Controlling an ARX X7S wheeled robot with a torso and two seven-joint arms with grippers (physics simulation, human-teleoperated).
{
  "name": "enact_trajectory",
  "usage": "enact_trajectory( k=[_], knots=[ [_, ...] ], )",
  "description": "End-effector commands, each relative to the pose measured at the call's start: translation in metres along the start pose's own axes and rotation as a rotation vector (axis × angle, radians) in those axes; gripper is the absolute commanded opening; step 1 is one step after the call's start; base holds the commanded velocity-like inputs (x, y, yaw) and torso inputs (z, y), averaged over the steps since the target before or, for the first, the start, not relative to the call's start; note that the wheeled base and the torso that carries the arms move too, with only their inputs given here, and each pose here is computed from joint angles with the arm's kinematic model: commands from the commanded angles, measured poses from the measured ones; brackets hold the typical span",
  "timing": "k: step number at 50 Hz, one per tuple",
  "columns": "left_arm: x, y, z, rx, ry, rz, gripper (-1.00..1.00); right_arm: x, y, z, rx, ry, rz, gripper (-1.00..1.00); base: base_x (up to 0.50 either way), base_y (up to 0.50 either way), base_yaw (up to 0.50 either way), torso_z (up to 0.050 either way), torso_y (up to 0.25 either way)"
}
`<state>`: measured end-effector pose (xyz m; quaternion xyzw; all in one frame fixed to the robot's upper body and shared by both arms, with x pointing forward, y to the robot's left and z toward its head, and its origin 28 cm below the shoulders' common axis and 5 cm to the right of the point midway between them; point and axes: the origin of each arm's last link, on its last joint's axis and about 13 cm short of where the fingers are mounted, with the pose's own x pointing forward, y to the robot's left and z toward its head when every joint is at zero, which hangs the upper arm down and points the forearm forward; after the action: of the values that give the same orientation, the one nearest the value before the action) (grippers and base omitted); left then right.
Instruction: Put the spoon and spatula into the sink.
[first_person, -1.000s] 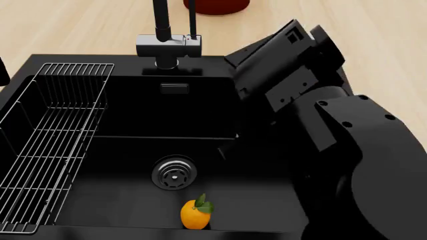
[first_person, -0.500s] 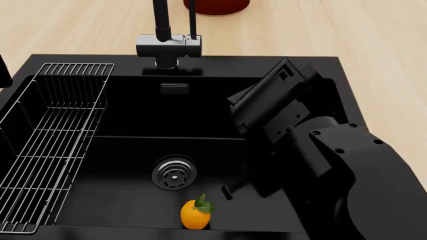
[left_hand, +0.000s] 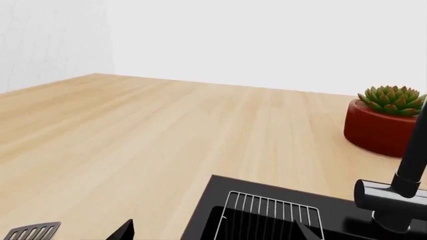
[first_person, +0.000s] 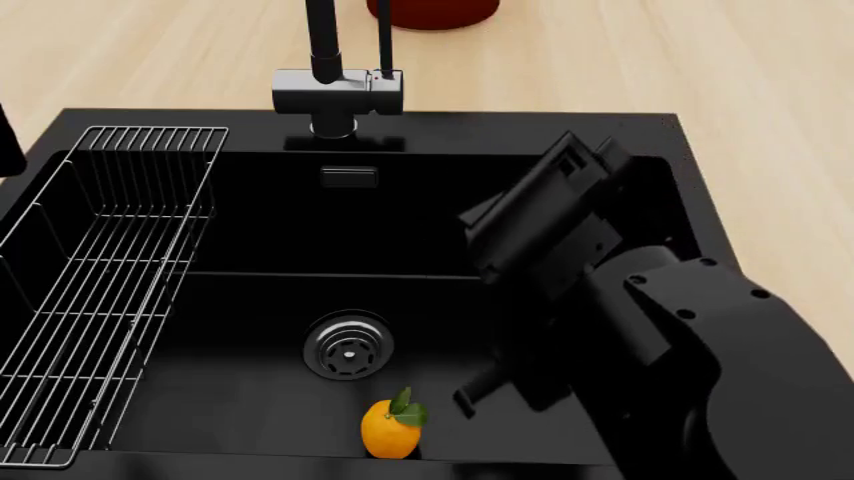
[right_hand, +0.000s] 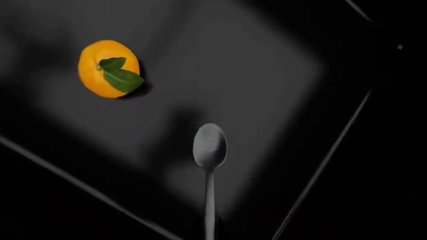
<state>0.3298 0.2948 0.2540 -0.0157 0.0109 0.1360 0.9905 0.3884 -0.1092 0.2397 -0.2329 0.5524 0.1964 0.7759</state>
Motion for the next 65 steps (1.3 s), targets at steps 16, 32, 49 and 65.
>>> enact_trajectory(
  k=[16, 32, 49, 65],
  knots=[
    [0.0, 0.002, -0.001, -0.006, 0.0, 0.004, 1.0, -0.005, -0.004, 0.005, -0.033, -0.01, -0.051, 1.0, 0.0, 0.0, 0.0, 0.0, 0.0],
    [0.0, 0.0, 0.002, -0.007, -0.005, -0.002, 1.0, -0.077, -0.015, 0.018, 0.007, -0.267, -0.1, 1.0, 0.0, 0.0, 0.0, 0.0, 0.0],
    [0.0, 0.001, 0.001, -0.004, -0.003, 0.002, 1.0, -0.109, 0.005, -0.044, 0.07, -0.706, -0.383, 1.0, 0.0, 0.0, 0.0, 0.0, 0.0],
    [0.0, 0.0, 0.006, 0.009, -0.013, 0.003, 1.0, -0.101, 0.03, -0.102, 0.301, -1.062, -0.512, 1.0, 0.0, 0.0, 0.0, 0.0, 0.0]
  ],
)
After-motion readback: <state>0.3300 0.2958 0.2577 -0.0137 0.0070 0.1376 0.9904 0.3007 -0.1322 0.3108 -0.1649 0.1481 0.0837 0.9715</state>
